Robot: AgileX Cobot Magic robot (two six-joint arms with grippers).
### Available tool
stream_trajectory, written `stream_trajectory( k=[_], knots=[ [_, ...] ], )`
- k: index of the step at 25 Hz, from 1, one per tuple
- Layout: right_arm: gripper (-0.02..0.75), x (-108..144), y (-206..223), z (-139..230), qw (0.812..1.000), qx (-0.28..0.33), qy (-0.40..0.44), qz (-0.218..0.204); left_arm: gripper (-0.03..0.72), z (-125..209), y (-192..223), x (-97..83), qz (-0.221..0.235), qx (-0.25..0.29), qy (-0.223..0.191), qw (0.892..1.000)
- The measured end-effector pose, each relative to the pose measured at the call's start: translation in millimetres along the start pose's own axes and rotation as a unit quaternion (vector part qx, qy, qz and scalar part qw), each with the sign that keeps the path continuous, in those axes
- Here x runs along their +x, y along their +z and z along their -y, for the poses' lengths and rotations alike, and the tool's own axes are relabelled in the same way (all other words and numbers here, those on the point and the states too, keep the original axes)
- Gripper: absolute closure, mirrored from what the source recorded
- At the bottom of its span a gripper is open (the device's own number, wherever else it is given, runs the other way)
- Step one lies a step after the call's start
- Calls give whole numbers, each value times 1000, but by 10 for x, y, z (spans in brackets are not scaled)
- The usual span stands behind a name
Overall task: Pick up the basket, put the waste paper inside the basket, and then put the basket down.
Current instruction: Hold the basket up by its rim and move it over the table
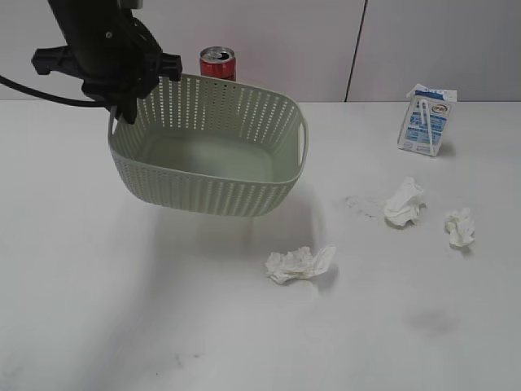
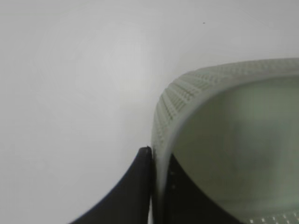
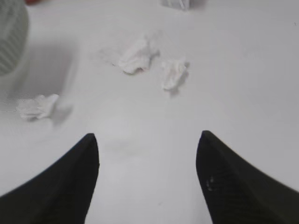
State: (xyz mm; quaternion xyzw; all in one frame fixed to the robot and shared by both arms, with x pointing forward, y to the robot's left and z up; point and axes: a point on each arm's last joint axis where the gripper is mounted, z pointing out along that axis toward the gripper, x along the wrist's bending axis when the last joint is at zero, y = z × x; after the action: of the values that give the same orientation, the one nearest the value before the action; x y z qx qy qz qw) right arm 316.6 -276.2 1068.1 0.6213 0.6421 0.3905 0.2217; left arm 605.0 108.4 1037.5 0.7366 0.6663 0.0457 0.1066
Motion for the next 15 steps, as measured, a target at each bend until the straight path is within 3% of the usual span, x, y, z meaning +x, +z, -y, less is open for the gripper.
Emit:
stream_trajectory(
  k=[6, 10, 15],
  knots=[
    [238, -9, 932, -517, 982, 167, 6, 83, 688, 32, -156, 14, 4, -7, 18, 1000],
    [123, 3, 1733, -792, 962, 249, 2, 107, 688, 47, -156, 14, 2, 0, 22, 1000],
    [85, -92, 2556, -793, 924, 356, 8, 138, 688, 46, -156, 15, 1, -1, 23, 1000]
  ],
)
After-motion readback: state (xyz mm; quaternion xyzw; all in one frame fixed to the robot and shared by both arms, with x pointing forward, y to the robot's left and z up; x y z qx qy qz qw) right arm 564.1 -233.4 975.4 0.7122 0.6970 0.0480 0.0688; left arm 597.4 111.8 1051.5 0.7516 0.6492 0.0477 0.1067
